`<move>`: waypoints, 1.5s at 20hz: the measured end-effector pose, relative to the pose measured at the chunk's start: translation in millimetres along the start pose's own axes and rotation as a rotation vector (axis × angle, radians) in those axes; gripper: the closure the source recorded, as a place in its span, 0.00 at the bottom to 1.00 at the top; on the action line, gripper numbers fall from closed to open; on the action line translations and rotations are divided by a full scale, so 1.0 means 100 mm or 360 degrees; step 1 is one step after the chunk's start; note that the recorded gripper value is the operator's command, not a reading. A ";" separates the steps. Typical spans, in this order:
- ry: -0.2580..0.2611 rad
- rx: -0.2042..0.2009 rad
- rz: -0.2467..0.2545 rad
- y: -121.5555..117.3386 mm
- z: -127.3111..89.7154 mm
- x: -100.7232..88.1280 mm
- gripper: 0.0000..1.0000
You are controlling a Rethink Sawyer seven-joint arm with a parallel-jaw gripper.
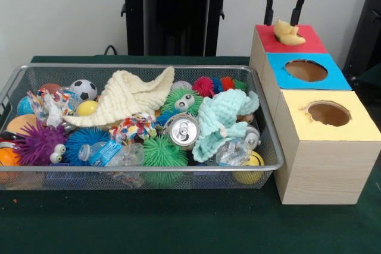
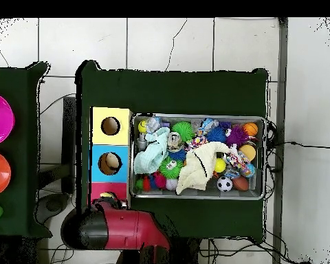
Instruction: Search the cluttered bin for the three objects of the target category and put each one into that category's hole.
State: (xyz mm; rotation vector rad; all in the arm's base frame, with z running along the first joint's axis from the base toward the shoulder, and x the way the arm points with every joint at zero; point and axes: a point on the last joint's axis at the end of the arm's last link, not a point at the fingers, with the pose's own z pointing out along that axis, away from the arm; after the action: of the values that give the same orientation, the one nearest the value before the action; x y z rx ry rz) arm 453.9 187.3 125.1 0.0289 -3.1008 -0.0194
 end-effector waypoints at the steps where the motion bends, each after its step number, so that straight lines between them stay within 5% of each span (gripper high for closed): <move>1: 0.0000 0.0001 -0.0010 0.03 0.00 0.01 0.00; 15: 0.0012 0.0091 -0.0150 0.35 0.26 0.17 0.00; 23: -0.0078 0.0115 -0.0127 0.24 0.39 0.09 0.00; 30: -0.0079 0.0096 -0.0104 0.20 0.37 0.06 0.00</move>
State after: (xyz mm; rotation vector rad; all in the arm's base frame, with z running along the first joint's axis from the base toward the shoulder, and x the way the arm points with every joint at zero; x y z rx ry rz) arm 446.0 207.7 88.8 0.1342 -3.1479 0.0725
